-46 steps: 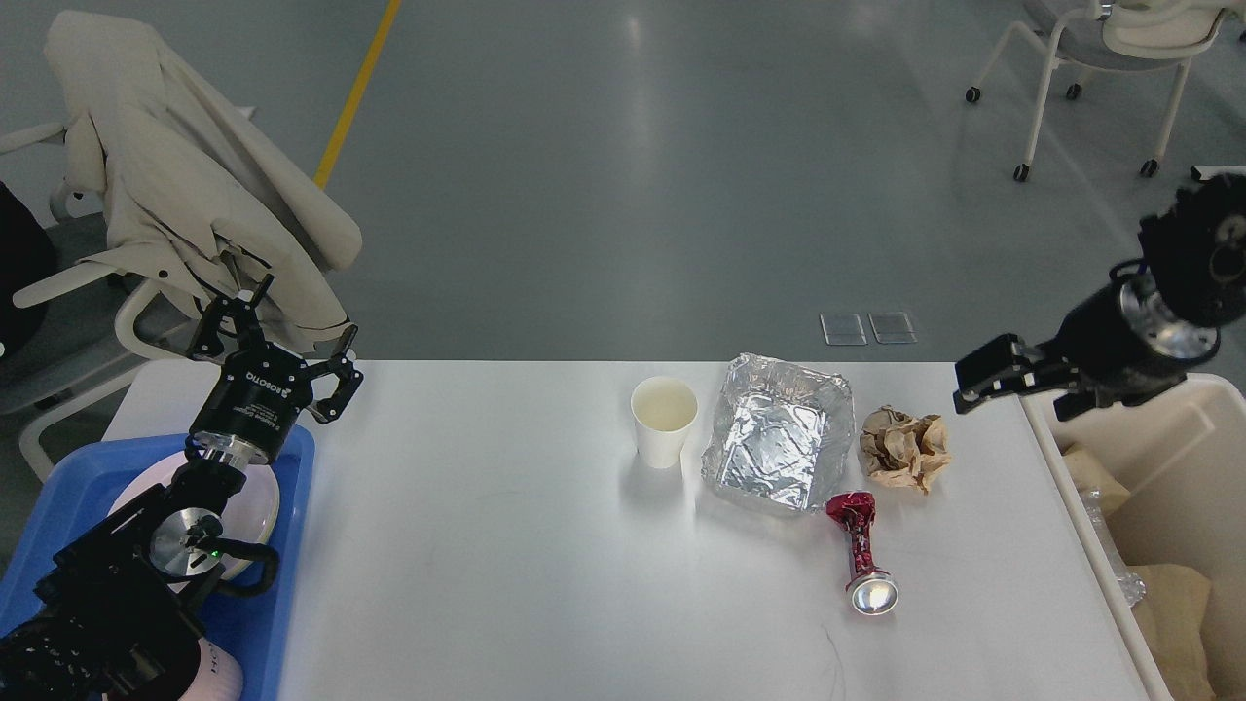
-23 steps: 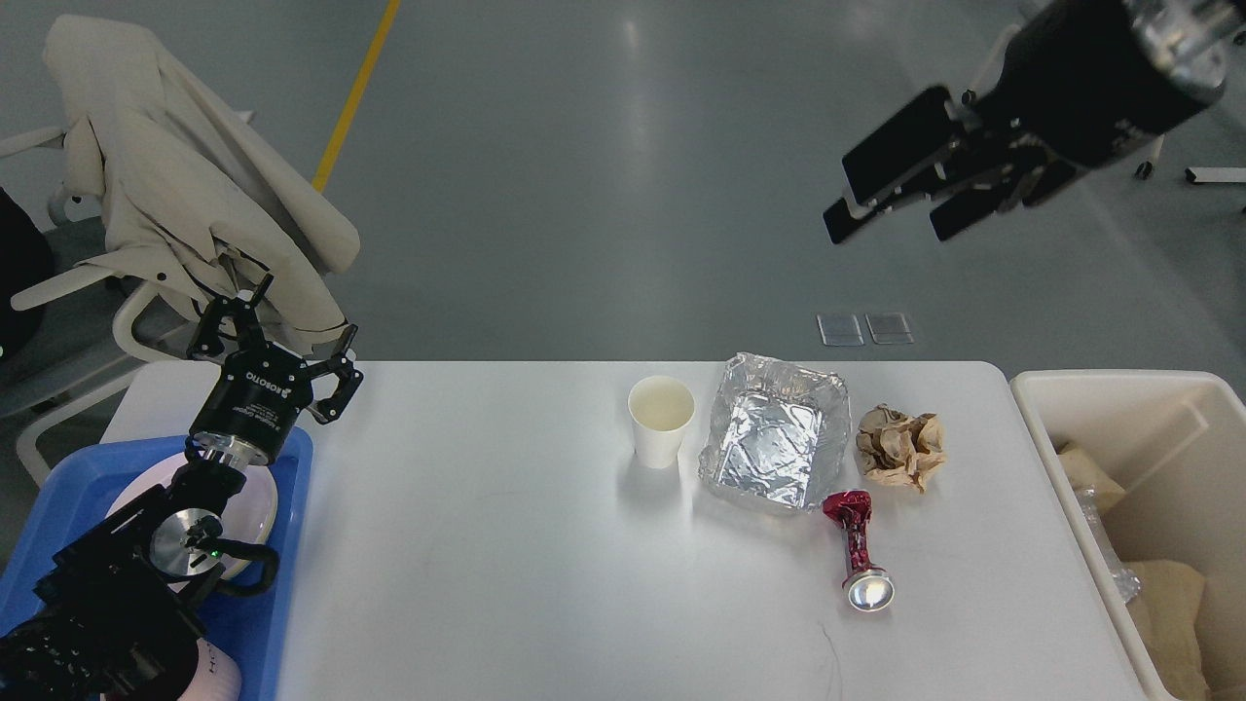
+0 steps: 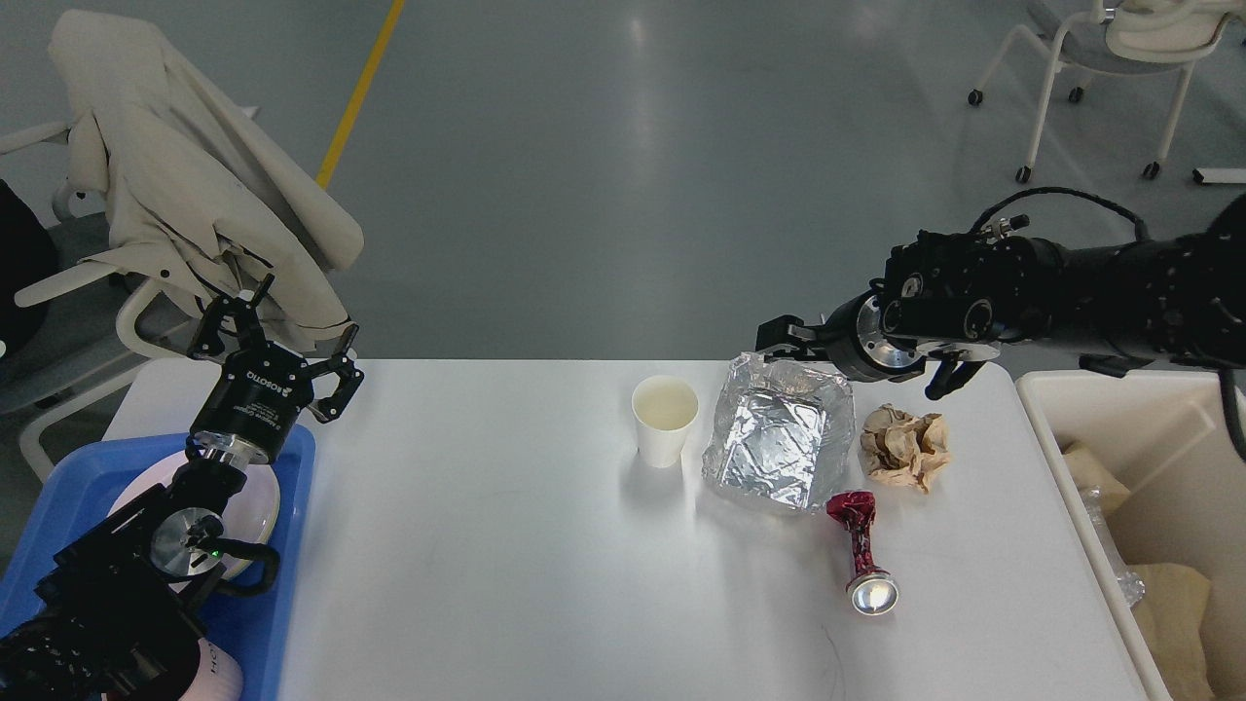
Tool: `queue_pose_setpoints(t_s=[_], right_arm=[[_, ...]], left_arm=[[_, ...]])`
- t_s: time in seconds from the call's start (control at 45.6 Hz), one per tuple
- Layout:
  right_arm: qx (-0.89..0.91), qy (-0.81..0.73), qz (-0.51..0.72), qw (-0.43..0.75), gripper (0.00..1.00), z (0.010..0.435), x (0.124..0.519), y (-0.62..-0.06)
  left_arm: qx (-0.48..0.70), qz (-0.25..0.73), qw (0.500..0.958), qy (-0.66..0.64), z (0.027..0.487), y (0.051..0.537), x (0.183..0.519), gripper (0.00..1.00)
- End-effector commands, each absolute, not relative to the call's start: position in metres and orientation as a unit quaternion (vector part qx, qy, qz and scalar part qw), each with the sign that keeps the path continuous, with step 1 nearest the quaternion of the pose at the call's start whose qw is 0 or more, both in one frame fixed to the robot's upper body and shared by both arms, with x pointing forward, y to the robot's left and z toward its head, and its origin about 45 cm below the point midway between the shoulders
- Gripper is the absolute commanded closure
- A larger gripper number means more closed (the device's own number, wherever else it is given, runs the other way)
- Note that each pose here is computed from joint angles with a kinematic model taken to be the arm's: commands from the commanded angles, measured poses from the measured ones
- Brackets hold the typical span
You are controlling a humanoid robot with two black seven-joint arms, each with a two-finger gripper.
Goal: Tidy desktop
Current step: 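Lower the right gripper onto the edge of the foil tray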
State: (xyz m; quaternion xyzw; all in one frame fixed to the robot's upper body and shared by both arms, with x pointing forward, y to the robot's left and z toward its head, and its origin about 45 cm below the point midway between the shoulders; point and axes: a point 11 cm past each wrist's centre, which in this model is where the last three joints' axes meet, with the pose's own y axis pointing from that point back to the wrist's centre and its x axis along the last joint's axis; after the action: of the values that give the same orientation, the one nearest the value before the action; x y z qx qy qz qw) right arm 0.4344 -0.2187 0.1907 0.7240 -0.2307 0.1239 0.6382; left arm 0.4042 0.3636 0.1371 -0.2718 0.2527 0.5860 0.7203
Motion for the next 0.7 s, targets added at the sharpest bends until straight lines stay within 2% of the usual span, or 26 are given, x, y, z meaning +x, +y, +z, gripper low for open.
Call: queue_pose_setpoints(t_s=[0.0, 0.329, 0.679], right_arm=[[0.712, -0.243, 0.126, 0.646, 0.0, 0.168, 0.438, -0.227], [0.703, -0.239, 0.115, 0.66, 0.0, 0.122, 0.424, -0.237], [0.697, -0.242, 0.104, 0.667, 0.0, 0.099, 0.415, -0.247]], left_arm=[[-0.272, 0.586, 0.72, 0.253, 0.137, 0.364, 0.404, 0.0], [-0.272, 0.586, 0.72, 0.253, 0.137, 0.364, 0.404, 0.0], [-0.272, 0.586, 0.72, 0.253, 0.137, 0.364, 0.404, 0.0]])
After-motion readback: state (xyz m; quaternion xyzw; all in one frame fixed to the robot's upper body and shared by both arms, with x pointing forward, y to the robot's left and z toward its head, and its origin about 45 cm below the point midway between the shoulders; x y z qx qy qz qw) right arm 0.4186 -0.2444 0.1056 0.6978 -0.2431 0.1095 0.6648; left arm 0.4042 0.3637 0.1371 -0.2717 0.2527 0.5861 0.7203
